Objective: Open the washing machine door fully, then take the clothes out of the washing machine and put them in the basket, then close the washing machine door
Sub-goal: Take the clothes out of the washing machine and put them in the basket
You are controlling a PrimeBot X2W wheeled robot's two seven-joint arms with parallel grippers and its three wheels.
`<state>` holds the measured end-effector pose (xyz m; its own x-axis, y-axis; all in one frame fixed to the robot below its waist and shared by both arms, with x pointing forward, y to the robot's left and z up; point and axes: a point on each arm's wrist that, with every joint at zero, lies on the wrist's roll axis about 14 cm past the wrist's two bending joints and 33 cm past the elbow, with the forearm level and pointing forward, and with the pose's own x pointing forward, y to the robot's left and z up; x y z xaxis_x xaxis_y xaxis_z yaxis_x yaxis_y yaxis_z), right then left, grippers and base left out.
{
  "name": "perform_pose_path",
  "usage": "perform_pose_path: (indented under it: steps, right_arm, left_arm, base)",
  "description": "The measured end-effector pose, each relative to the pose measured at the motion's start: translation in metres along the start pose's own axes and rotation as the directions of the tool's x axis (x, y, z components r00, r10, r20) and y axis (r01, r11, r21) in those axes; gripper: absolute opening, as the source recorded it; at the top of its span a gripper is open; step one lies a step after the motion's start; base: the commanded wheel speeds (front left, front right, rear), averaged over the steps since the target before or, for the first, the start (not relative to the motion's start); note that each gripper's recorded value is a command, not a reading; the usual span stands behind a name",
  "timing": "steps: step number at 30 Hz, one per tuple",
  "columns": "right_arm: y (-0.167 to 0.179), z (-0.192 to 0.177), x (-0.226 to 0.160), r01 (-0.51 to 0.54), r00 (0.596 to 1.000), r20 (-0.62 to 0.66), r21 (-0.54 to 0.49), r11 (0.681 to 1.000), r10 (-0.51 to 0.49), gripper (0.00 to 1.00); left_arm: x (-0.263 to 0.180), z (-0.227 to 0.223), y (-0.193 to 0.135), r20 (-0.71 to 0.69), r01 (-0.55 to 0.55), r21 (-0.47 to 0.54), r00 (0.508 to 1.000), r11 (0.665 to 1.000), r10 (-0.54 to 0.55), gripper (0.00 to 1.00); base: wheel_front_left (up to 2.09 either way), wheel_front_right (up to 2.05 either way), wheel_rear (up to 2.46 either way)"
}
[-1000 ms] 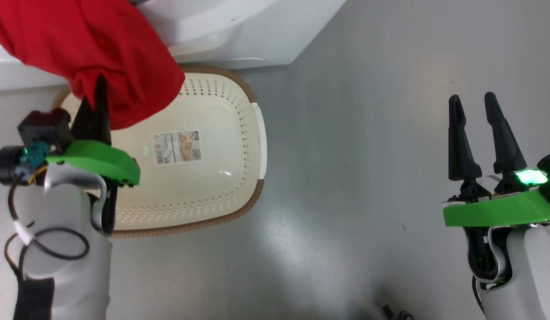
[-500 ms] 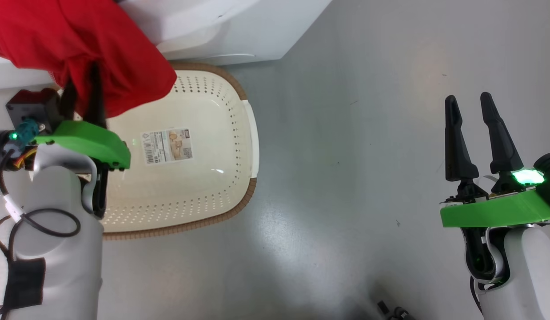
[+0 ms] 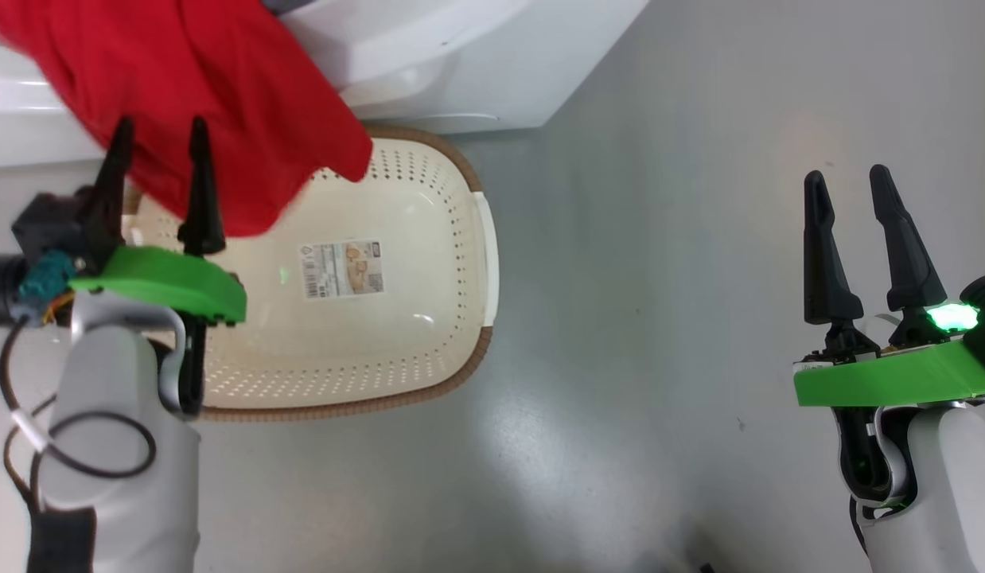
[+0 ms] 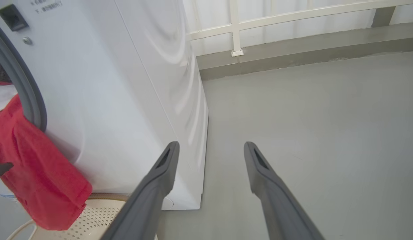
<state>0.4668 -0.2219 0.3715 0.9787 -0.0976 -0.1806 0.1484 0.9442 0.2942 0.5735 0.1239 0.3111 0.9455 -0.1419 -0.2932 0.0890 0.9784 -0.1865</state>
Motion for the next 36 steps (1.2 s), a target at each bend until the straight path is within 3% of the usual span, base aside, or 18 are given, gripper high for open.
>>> perform_pose_path:
  steps: [14, 25, 36]
  right_arm:
    - [0.022, 0.007, -0.004, -0.058, 0.998, 0.012, -0.018, 0.998, 0.059, 1.00]
    - [0.027, 0.009, -0.015, -0.072, 0.997, 0.006, -0.025, 0.997, 0.072, 1.00]
    - [0.027, 0.012, -0.016, -0.073, 0.997, 0.013, -0.025, 0.997, 0.073, 1.00]
  left_arm:
    - [-0.056, 0.041, 0.019, 0.131, -0.054, 0.042, 0.990, 0.998, 0.048, 1.00]
    - [-0.100, 0.055, 0.015, 0.182, -0.065, 0.038, 0.982, 0.997, 0.058, 1.00]
    - [-0.109, 0.058, 0.015, 0.193, -0.074, 0.036, 0.979, 0.997, 0.066, 1.00]
  base:
    - [0.00, 0.00, 0.00]
    - [0.00, 0.00, 0.00]
    - [0.00, 0.00, 0.00]
